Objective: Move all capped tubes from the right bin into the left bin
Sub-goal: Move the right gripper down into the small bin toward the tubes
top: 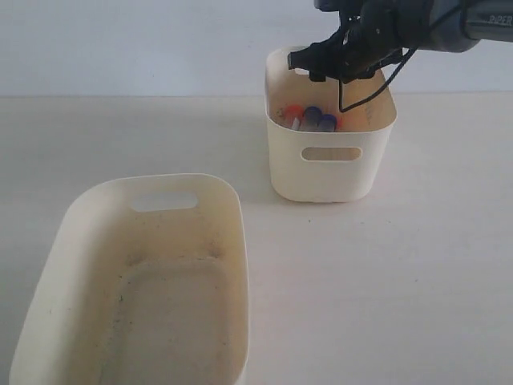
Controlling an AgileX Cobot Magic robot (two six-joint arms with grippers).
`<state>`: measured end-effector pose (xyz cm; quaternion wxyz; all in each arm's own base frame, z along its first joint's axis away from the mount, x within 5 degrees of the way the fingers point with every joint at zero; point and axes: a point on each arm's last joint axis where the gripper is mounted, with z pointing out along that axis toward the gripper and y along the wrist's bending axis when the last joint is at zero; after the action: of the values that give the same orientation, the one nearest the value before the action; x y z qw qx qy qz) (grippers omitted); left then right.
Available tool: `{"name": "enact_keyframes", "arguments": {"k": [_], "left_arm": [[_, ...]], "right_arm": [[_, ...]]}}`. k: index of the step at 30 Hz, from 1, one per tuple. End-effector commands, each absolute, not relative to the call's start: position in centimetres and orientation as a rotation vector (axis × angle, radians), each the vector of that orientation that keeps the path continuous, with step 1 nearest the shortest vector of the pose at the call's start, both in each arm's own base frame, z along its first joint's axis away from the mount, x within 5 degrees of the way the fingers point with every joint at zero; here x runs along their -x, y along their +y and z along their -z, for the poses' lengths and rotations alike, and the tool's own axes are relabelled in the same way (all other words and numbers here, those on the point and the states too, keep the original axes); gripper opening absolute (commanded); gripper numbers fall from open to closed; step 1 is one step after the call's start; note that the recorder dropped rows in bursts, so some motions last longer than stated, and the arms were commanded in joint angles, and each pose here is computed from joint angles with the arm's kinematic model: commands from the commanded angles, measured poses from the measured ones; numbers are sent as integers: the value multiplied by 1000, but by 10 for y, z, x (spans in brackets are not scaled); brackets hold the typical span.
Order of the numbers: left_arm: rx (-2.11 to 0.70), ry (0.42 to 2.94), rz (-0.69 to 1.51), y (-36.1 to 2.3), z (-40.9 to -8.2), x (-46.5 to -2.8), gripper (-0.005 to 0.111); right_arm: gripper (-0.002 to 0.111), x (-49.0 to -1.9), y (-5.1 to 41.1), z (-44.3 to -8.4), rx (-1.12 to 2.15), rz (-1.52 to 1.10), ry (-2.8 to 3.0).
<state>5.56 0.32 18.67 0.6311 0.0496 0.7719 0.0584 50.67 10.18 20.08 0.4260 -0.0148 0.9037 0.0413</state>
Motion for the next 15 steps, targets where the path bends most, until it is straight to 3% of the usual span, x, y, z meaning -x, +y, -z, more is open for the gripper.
{"name": "enact_keyframes", "arguments": {"k": [1,12,15], "left_arm": [[-102,1746,-124,3,-189,-56,4],[-102,1746,-124,3,-189,-56,4],[-102,1746,-124,3,-189,-56,4]], "right_arm": [[55,-510,100,-207,19,-109,2213],[55,-518,102,-172,-33,-139,2239],[50,-520,98,-162,-45,-131,2249]]}}
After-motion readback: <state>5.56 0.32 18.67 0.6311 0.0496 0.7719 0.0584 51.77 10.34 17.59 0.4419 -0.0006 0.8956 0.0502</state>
